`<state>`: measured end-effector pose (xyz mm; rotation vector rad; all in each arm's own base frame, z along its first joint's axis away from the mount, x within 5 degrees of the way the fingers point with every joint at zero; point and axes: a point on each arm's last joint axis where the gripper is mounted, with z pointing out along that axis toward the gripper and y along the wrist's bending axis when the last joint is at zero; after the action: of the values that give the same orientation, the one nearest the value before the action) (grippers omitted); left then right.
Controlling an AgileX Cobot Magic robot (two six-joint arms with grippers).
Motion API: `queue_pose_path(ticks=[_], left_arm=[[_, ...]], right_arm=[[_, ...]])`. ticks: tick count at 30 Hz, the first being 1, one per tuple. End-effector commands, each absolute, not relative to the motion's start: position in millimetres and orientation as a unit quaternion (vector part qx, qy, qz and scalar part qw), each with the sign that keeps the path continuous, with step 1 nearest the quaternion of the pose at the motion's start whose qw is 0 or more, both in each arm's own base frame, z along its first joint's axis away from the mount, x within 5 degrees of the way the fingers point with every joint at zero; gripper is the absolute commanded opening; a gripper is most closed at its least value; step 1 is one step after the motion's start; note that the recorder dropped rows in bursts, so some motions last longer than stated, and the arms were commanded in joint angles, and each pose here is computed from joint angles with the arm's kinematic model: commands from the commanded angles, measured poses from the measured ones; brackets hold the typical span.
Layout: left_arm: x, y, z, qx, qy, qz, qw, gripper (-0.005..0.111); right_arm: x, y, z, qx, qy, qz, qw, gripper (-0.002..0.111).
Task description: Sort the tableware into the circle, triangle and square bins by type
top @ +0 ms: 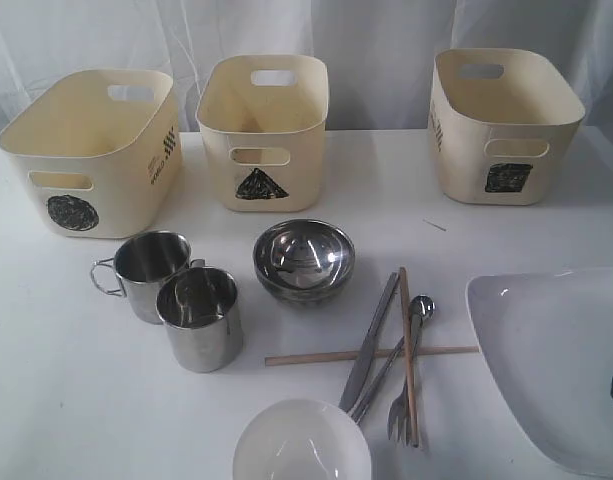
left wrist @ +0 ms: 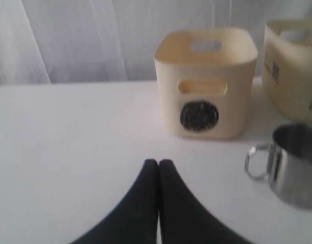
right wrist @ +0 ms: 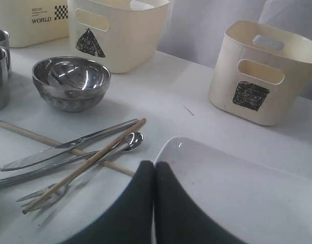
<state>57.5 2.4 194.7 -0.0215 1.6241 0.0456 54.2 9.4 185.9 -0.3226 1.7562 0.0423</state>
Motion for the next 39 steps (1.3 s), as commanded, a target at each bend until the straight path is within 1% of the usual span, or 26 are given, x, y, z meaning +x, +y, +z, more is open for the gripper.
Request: queue_pose_path(ticks=[1,4,10,12,14,16,17,18,19,20,22,23,26,28,29,30,32,36,39], left_arm=[[53.9,3.4,223.7,-0.063,0.598,-0.038,0.798,0.0],[49.2,3.6,236.5,-0.1,0.531,-0.102,0.835,0.0],[44.8,3.7,245.3,-0.171,0.466,-0.243,0.833,0.0],[42.9,3.7,248.4,-0.183,0.443,-0.279,0.832,0.0],[42.1,3.7,249.7,-0.184,0.435,-0.286,0.834,0.0],[42.6,3.1,249.0,-0.194,0.434,-0.308,0.824,0.0],[43.5,0.8,249.9,-0.191,0.448,-0.318,0.814,0.0],[44.4,-1.8,251.4,-0.185,0.467,-0.321,0.803,0.0],[45.2,-5.6,257.6,-0.181,0.508,-0.319,0.78,0.0],[44.5,-5.8,263.0,-0.184,0.528,-0.31,0.769,0.0],[47.1,-0.7,288.3,-0.192,0.572,-0.244,0.759,0.0],[53.4,-0.5,301.2,-0.183,0.584,-0.226,0.758,0.0],[98.0,-9.6,329.9,-0.091,0.653,-0.186,0.728,0.0],[147.7,-13.2,333.7,-0.042,0.722,-0.162,0.671,0.0],[172.4,-16.0,331.4,-0.004,0.753,-0.151,0.64,0.0],[196.7,-19.8,328.7,0.023,0.776,-0.16,0.609,0.0],[229.1,-25.1,320.4,0.047,0.798,-0.189,0.57,0.0],[274.9,-30.6,301.8,0.07,0.823,-0.223,0.518,0.0],[297.3,-32.0,296.6,0.074,0.829,-0.213,0.512,0.0]], right_arm=[[53.9,9.8,187.5,-0.142,0.76,0.021,0.634,0.0],[53.9,9.8,187.5,-0.142,0.76,0.021,0.634,0.0],[53.9,9.8,187.5,-0.142,0.76,0.021,0.634,0.0],[53.9,9.8,187.5,-0.142,0.76,0.021,0.634,0.0],[53.9,9.8,187.5,-0.142,0.76,0.021,0.634,0.0],[53.9,9.8,187.5,-0.142,0.76,0.021,0.634,0.0],[53.9,9.8,187.5,-0.142,0.76,0.021,0.634,0.0],[53.9,9.8,187.5,-0.142,0.76,0.021,0.634,0.0],[53.9,9.8,187.5,-0.142,0.76,0.021,0.634,0.0],[53.9,9.8,187.5,-0.142,0.76,0.021,0.634,0.0],[53.9,9.8,187.5,-0.142,0.76,0.021,0.634,0.0],[53.9,9.8,187.5,-0.142,0.76,0.021,0.634,0.0],[53.9,9.8,187.5,-0.142,0.76,0.021,0.634,0.0],[53.9,9.8,187.5,-0.142,0.76,0.021,0.634,0.0],[53.9,9.8,187.5,-0.142,0.76,0.021,0.634,0.0],[53.9,9.8,187.5,-0.142,0.76,0.021,0.634,0.0],[53.9,9.8,187.5,-0.142,0.76,0.021,0.634,0.0],[53.9,9.8,187.5,-0.142,0.76,0.021,0.634,0.0],[53.9,9.8,187.5,-0.142,0.76,0.021,0.634,0.0]])
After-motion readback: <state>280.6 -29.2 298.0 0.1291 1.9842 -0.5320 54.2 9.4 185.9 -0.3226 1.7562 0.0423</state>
